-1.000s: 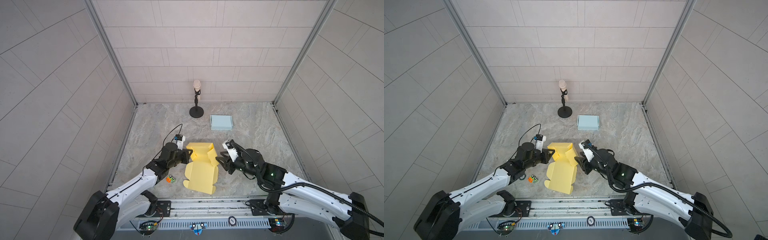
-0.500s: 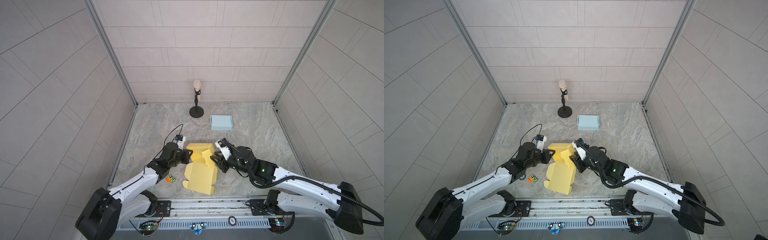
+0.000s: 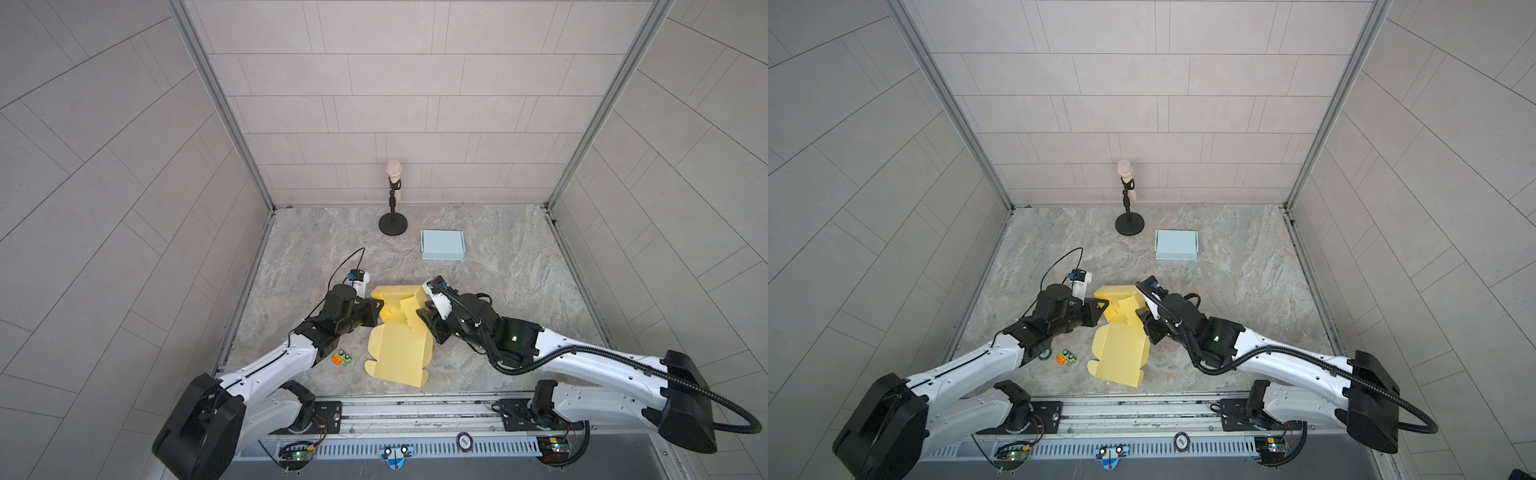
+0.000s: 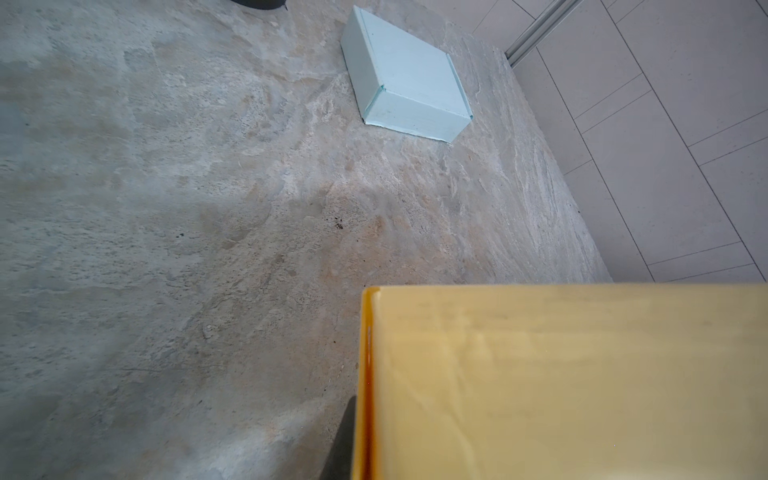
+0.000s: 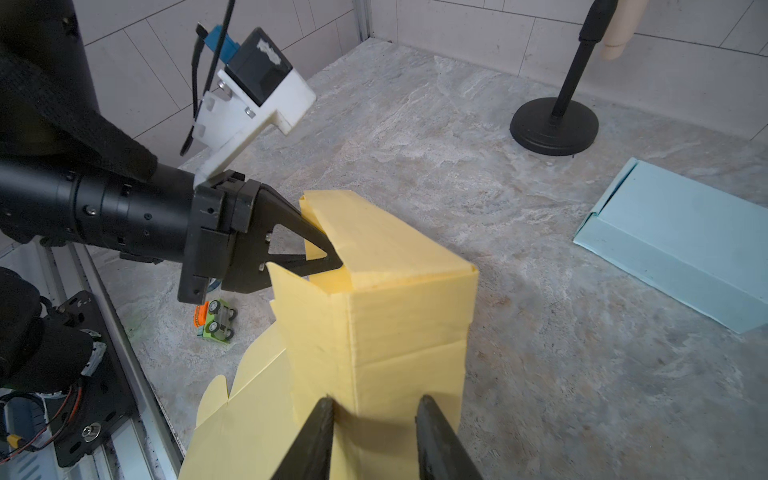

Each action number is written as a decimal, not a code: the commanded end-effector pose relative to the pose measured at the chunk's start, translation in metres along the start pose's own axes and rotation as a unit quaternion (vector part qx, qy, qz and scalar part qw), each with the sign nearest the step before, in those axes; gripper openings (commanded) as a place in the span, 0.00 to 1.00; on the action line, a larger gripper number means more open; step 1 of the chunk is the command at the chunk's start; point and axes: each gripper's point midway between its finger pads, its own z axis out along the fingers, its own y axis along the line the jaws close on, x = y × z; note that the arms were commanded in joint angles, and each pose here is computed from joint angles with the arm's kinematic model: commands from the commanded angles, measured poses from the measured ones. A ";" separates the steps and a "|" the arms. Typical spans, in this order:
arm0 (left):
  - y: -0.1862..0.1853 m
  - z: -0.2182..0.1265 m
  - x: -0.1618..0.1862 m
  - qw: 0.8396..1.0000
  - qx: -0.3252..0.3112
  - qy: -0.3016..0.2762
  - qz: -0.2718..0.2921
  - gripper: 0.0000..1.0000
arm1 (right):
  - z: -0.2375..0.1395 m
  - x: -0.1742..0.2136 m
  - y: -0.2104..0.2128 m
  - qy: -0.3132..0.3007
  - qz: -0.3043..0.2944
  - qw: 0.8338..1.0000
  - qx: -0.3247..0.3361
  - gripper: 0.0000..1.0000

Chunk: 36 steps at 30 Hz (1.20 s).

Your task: Fold the paper box

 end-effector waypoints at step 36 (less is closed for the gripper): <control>-0.014 0.001 -0.010 1.000 0.027 -0.015 -0.002 0.10 | 0.033 -0.008 0.007 0.098 -0.150 0.952 0.247 0.39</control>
